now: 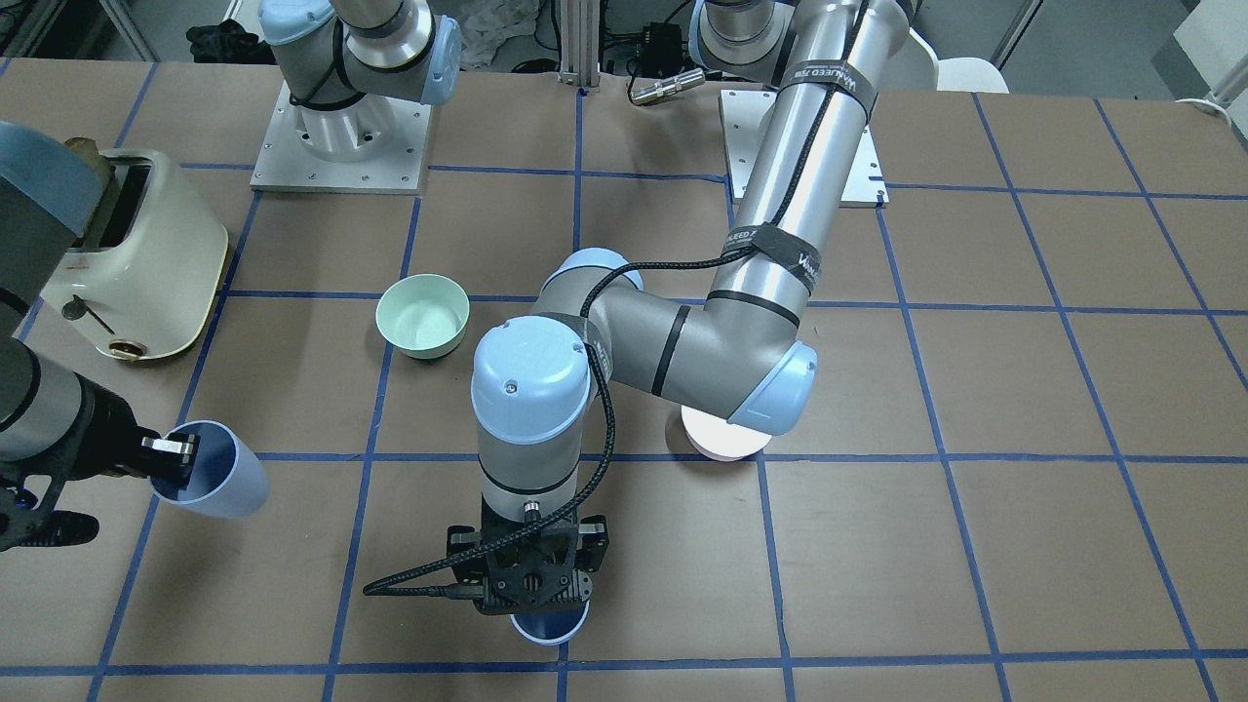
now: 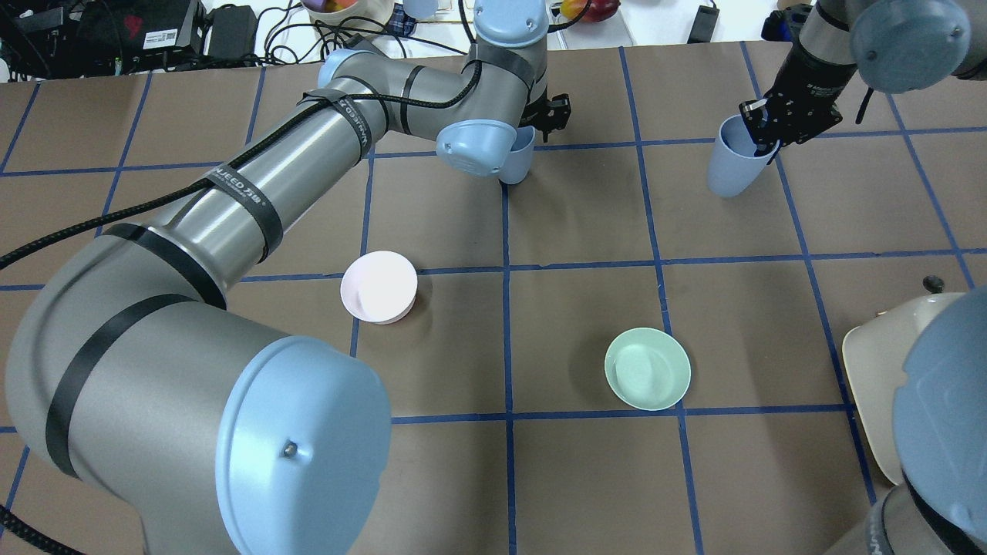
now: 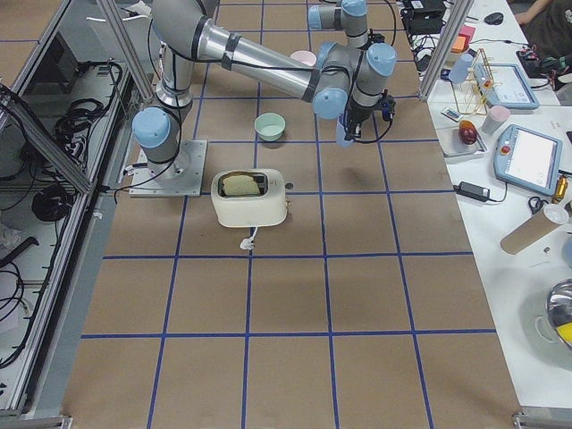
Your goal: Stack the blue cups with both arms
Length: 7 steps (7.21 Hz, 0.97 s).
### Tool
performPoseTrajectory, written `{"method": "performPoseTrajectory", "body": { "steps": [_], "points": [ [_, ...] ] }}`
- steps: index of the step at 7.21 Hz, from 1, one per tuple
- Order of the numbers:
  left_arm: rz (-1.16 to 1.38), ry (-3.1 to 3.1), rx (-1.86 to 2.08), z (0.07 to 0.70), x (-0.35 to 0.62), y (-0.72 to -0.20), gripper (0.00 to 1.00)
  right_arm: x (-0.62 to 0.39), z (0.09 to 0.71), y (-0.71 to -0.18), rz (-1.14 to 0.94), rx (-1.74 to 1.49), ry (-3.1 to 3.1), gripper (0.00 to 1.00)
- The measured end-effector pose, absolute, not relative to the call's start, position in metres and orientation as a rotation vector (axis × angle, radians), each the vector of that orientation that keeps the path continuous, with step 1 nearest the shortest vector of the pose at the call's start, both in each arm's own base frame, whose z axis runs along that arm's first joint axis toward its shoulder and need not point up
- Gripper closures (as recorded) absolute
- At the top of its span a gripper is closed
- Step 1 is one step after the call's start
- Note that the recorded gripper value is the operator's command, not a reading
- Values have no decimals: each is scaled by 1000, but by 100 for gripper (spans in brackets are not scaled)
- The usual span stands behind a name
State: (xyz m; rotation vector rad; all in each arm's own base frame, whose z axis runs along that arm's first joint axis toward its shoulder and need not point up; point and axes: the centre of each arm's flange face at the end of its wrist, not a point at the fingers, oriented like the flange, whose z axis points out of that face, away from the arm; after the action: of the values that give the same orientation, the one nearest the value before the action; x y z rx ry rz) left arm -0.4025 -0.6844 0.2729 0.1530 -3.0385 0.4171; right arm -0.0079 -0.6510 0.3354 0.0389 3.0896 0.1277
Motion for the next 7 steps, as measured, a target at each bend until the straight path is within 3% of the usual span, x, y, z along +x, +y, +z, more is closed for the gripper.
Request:
{"method": "performPoseTrajectory", "body": {
  "steps": [3, 5, 7],
  "points": [
    [334, -3078, 191, 369, -361, -676, 0, -4, 376, -664, 8, 54, 3108, 100],
    [127, -3155, 146, 453, -306, -632, 0, 36, 405, -671, -71, 121, 3104, 100],
    [-97, -3189, 55, 494, -224, -593, 0, 114, 413, -667, -98, 211, 3076, 100]
  ]
}}
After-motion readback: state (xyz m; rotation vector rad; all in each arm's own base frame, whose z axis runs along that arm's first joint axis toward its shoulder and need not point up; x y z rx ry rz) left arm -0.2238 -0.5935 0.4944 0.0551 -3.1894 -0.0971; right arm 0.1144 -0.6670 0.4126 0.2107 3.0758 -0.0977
